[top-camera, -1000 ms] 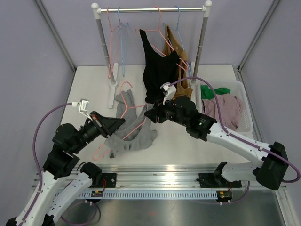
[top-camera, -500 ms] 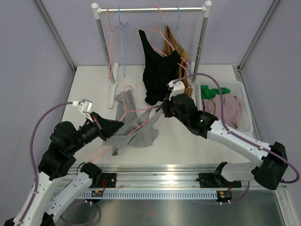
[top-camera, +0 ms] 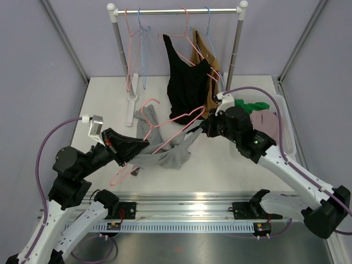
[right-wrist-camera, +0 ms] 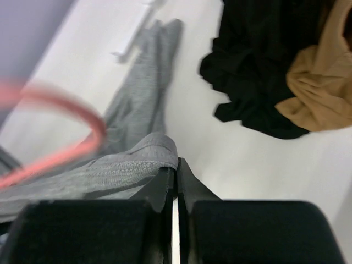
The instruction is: Remove the tank top from the hanger
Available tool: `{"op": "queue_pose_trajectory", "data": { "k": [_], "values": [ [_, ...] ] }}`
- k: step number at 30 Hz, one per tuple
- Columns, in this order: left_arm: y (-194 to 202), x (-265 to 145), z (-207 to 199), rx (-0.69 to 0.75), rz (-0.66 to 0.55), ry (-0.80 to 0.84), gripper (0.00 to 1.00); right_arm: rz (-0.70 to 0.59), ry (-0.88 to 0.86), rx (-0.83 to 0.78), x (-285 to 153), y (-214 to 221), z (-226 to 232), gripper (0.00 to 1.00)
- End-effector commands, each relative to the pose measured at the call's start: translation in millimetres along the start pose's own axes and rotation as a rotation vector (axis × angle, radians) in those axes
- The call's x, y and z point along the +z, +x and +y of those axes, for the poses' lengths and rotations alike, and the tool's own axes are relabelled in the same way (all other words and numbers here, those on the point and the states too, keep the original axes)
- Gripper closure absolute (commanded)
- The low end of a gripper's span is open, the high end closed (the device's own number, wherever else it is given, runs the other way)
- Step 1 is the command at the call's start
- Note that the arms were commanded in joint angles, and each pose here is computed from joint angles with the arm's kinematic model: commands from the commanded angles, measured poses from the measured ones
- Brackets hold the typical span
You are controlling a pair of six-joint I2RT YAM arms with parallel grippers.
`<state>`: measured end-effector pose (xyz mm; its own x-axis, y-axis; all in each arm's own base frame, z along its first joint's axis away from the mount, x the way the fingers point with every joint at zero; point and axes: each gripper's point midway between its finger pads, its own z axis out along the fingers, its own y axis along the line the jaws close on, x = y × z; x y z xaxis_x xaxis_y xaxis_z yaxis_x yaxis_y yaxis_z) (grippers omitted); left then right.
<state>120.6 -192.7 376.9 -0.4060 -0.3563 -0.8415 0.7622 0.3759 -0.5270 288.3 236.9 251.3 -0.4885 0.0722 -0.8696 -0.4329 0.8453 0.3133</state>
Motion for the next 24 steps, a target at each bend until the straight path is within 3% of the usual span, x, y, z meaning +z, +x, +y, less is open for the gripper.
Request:
{"op": "queue_pose_trajectory", "data": {
  "k": [1,5,10,12,16,21,24],
  "values": [
    [-48,-2,-62,0.119,-0.224,0.323,1.00,-0.057,-0.227,0.055,-36,-18,40,1.00],
    [-88,-4,-85,0.227,-0.470,0.479,1.00,-0.051,-0.540,0.066,-76,-17,90,1.00],
    [-115,27,-89,0.388,-0.613,0.500,1.00,0.044,-0.766,0.035,-115,-4,120,1.00],
    [-136,33,-97,0.451,-0.683,0.492,1.00,0.098,-0.708,0.019,-113,10,109,1.00],
    [-172,51,-70,0.488,-0.817,0.287,1.00,0.164,-0.469,0.005,-103,38,67,1.00],
    [-173,30,-35,0.475,-0.972,0.136,1.00,0.036,-0.511,-0.006,-134,20,71,1.00],
    [-178,20,-7,0.377,-1.020,-0.001,1.00,-0.013,-0.400,-0.014,-140,7,55,1.00]
  ]
}}
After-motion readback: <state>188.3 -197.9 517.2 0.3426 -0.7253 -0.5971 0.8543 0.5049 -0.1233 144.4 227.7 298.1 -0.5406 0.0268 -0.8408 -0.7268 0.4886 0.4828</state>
